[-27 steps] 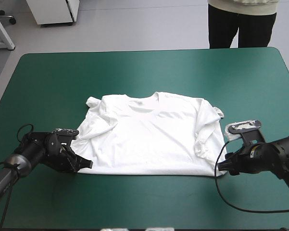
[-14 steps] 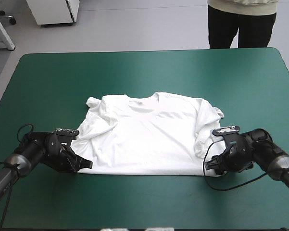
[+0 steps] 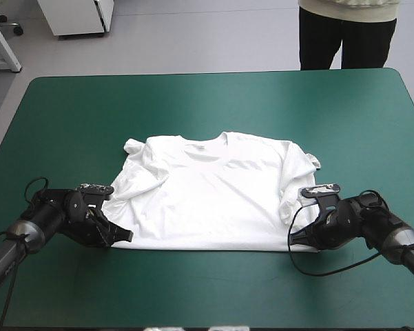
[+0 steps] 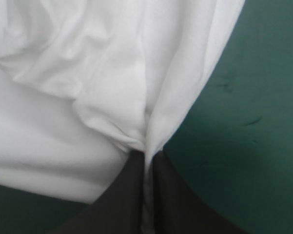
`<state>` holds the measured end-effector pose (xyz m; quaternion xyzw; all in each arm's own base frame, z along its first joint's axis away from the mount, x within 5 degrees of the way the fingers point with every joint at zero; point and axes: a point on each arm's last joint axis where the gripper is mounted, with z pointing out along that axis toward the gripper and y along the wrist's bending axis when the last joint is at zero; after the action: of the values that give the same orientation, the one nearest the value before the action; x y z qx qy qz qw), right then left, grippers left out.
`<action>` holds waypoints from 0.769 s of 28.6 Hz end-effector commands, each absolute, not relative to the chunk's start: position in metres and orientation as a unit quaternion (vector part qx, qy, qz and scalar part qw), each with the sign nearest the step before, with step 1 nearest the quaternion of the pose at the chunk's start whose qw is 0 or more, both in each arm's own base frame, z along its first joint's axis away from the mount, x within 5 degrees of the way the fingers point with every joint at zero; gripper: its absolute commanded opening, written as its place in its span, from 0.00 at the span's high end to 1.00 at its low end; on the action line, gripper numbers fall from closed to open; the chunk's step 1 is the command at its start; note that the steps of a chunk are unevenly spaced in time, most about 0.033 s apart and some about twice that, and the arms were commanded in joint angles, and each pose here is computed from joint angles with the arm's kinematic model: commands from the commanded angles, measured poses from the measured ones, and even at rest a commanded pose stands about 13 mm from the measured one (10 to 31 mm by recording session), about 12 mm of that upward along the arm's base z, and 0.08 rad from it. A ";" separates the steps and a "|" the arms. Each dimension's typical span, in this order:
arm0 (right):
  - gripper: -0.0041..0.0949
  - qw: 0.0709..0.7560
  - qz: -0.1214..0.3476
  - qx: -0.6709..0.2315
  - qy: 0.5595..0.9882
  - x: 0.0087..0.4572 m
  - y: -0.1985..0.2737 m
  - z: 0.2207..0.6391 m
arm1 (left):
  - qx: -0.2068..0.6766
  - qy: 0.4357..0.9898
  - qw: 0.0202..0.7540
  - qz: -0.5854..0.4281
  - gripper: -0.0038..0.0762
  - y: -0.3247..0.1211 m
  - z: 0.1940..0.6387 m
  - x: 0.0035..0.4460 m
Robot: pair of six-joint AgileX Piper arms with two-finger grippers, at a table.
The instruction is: Fold the cloth
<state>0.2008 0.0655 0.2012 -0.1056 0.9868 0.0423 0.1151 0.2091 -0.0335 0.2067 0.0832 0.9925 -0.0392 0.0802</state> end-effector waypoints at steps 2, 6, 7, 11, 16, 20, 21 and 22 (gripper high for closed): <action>0.98 0.079 0.018 -0.125 0.989 0.176 0.055 0.205 | 0.098 0.989 0.107 -0.003 0.96 -0.026 0.223 0.203; 0.98 0.115 0.032 -0.116 0.986 0.160 0.051 0.228 | 0.098 0.989 0.115 -0.003 0.96 -0.025 0.235 0.192; 0.98 0.123 0.037 -0.114 0.985 0.157 0.051 0.233 | 0.098 0.988 0.116 -0.003 0.96 -0.024 0.237 0.189; 0.98 0.151 0.059 -0.106 0.981 0.140 0.049 0.252 | 0.097 0.988 0.121 -0.008 0.96 -0.024 0.247 0.178; 0.98 0.193 0.070 -0.094 0.974 0.128 0.045 0.276 | 0.099 0.987 0.129 -0.006 0.96 -0.022 0.259 0.165; 0.98 0.223 0.077 -0.091 0.968 0.132 0.046 0.295 | 0.098 0.979 0.177 -0.008 0.96 -0.022 0.276 0.171; 0.98 0.233 0.078 -0.091 0.965 0.133 0.047 0.299 | 0.098 0.977 0.191 -0.008 0.96 -0.023 0.281 0.175; 0.98 0.247 0.079 -0.091 0.961 0.135 0.047 0.306 | 0.097 0.971 0.216 -0.009 0.96 -0.024 0.289 0.180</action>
<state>0.1295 0.0468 0.2827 -0.0873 0.9738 0.0797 0.1944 0.1681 -0.0237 0.2635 0.1002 0.9848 -0.0150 0.1411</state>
